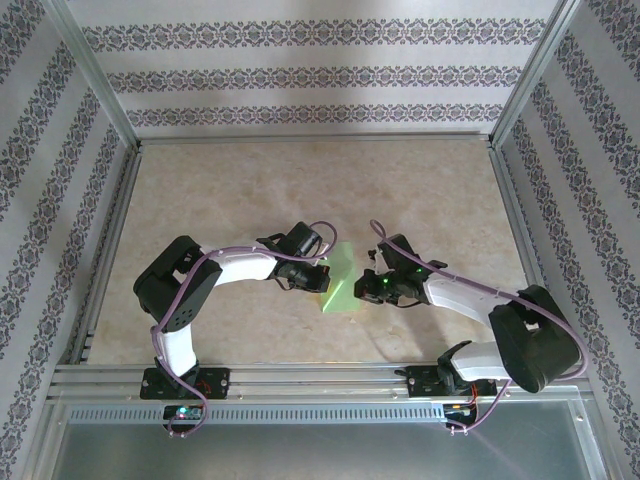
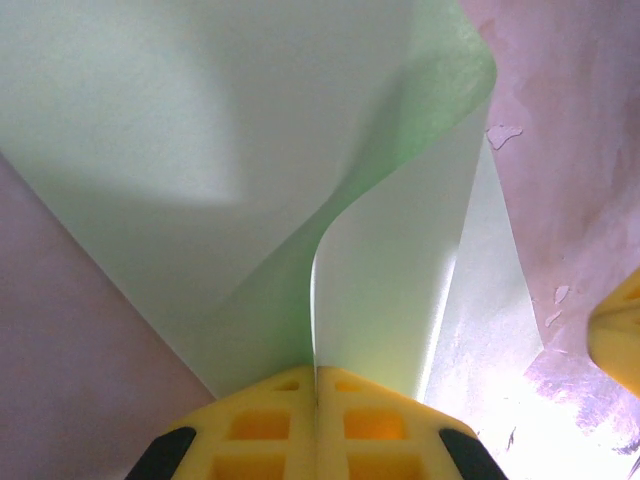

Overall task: Fold a paper plane with a square sheet of paper (fold left side to right side)
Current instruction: Fold the triangle a second time at the center of the table.

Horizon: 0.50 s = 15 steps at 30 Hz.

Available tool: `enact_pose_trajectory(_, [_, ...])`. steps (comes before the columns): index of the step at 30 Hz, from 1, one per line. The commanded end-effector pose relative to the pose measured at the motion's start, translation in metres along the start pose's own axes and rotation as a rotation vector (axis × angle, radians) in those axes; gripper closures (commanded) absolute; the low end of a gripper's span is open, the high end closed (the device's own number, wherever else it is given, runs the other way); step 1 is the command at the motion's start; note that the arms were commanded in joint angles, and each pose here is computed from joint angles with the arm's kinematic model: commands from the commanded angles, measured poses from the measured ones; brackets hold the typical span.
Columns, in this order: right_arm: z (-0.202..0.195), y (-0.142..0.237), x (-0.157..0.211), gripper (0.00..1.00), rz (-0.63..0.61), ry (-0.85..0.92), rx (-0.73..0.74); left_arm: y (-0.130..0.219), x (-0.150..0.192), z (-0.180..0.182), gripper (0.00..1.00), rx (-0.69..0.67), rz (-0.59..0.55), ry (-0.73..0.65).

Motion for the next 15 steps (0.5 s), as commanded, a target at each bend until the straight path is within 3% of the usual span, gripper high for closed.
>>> enact_pose_trajectory(1, [0.013, -0.003, -0.013, 1.0, -0.061, -0.016, -0.1, -0.002, 0.002, 0.011, 1.0, -0.06, 0.035, 0.01])
enact_pose_trajectory(6, [0.021, -0.014, -0.027, 1.0, -0.106, -0.03, -0.145, -0.002, 0.002, 0.012, 1.0, -0.061, 0.031, 0.013])
enact_pose_trajectory(15, [0.028, -0.041, -0.031, 1.0, -0.057, -0.024, -0.152, -0.002, 0.001, 0.011, 1.0, -0.062, 0.031, 0.011])
Point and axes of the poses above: each hand's point on the last joint's axis, 136 mm out from that joint toward the fingers, its own y axis back along the fingers, its own z axis along the line the jaws close on, x = y × z, the point moved 9 cm from there along y, back along the fingers, and after that the axes turned 9 degrees about y, right-handed, at the moved point
